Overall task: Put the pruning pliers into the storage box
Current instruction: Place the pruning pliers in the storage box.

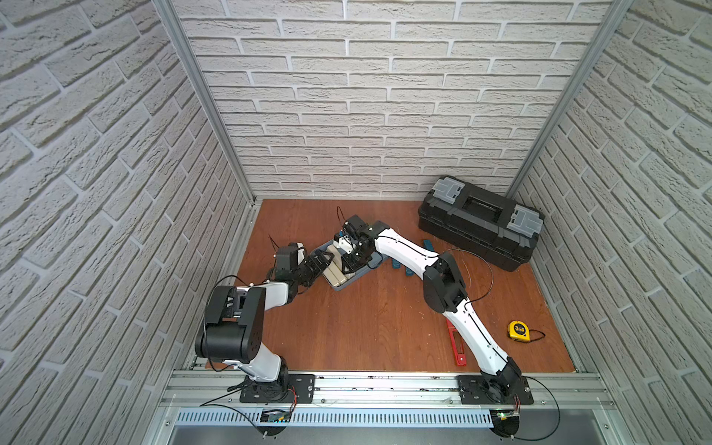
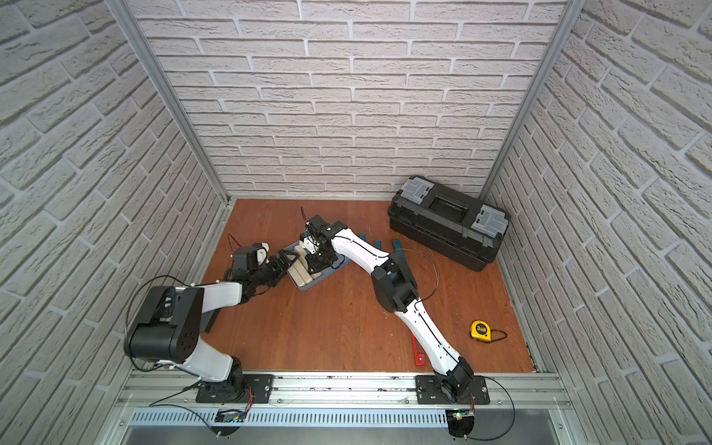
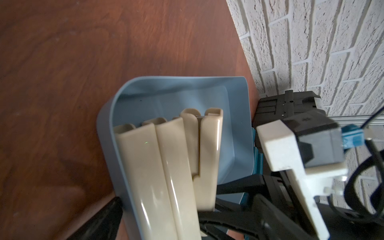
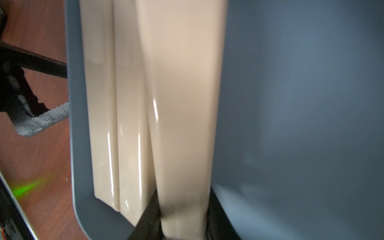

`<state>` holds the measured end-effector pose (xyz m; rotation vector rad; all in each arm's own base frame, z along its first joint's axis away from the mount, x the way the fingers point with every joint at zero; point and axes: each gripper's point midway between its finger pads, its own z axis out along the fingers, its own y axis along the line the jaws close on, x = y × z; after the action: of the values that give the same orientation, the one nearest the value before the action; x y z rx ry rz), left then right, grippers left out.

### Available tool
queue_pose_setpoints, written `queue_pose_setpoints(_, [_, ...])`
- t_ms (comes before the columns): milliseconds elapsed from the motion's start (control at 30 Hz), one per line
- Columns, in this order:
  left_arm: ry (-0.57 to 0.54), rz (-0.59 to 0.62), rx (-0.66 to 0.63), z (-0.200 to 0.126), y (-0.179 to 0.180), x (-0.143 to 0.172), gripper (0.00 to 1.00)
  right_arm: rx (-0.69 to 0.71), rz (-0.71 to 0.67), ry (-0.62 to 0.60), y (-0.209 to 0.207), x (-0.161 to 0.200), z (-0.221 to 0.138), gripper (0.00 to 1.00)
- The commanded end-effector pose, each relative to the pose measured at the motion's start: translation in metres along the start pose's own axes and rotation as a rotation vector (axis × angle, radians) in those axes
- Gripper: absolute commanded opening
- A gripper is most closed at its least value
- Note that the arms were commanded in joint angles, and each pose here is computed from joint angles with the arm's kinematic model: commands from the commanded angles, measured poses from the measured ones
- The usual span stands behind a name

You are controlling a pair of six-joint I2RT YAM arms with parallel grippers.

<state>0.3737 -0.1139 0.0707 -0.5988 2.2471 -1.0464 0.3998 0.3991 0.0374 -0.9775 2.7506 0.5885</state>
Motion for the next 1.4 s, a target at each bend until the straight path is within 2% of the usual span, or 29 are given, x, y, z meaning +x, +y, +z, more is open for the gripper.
queue_pose_setpoints(0, [-0.009,0.032,0.064,0.002,-0.016,-0.002,0.98,-0.013,-0.066,-0.044,0.020,-0.011,-0.018,0.32])
queue_pose_setpoints(300, [-0.004,0.035,0.066,0.003,-0.017,-0.001,0.98,0.002,-0.088,-0.062,0.021,-0.014,-0.030,0.35])
queue_pose_setpoints(967, [0.005,0.043,0.068,0.005,-0.020,0.002,0.98,-0.045,-0.124,-0.117,0.039,-0.024,-0.059,0.36])
queue_pose_setpoints(1367, [0.005,0.051,0.071,0.003,-0.024,0.002,0.98,-0.048,-0.116,-0.086,0.032,-0.015,-0.036,0.37])
